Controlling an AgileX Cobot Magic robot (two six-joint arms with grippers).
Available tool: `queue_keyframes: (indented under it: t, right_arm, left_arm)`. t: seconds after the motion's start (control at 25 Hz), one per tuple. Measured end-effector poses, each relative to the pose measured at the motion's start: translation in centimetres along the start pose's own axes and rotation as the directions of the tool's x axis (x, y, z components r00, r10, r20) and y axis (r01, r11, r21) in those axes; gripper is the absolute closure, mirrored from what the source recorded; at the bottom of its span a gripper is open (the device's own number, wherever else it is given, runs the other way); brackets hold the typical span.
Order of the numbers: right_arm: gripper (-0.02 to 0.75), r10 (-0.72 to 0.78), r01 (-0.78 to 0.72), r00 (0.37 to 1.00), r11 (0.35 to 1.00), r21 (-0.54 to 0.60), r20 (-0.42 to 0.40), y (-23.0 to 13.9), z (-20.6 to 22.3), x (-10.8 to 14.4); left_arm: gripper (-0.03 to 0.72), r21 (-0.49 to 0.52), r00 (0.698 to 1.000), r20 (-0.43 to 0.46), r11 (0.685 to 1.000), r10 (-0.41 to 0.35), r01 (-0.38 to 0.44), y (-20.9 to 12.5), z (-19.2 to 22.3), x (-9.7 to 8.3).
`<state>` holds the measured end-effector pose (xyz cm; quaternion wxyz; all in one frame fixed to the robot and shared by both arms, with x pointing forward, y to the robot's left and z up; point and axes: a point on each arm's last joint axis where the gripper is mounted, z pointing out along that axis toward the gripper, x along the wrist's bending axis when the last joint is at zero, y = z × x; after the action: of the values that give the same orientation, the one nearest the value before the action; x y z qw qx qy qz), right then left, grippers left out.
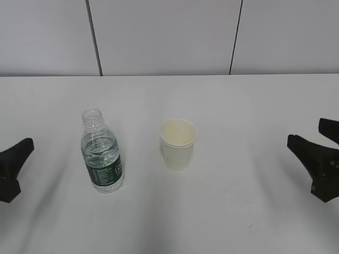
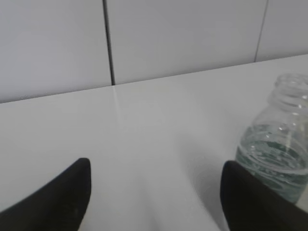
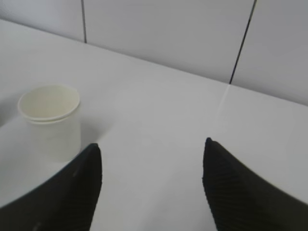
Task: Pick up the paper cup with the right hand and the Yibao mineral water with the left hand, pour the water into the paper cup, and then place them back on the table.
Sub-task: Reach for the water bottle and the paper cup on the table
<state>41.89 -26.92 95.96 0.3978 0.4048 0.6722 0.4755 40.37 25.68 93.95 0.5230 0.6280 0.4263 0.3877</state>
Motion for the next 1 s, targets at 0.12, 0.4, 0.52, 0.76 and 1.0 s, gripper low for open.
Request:
queue_keyframes:
  t: [0.12,0.4,0.52,0.76,1.0]
  right_arm:
    - [0.218,-0.007,0.009,0.999,0.999,0.039,-0.054,-0.8,0.5,0.4]
    - [0.216,0.045,-0.041,0.992,0.999,0.029,-0.118,-2.1,2.0,0.8]
    - [0.217,0.067,-0.065,0.987,0.998,0.017,-0.148,-2.8,2.7,1.1]
    - [0.212,0.014,0.004,0.976,0.996,0.084,-0.215,-5.6,4.2,1.6]
    - [0.110,0.011,0.023,0.967,0.991,0.133,-0.254,-7.2,5.4,1.8]
  left_arm:
    - [0.178,0.045,0.998,0.057,0.999,0.006,-0.009,-1.2,0.6,-0.5]
    - [0.178,0.226,0.987,0.161,0.974,-0.015,-0.022,-4.4,1.3,-1.4]
    - [0.178,0.245,0.977,0.212,0.969,-0.013,-0.040,-4.8,1.3,-1.8]
    - [0.178,0.242,0.966,0.257,0.969,-0.007,-0.058,-4.9,1.2,-2.2]
    - [0.176,0.225,0.958,0.285,0.972,0.005,-0.072,-4.7,1.5,-2.4]
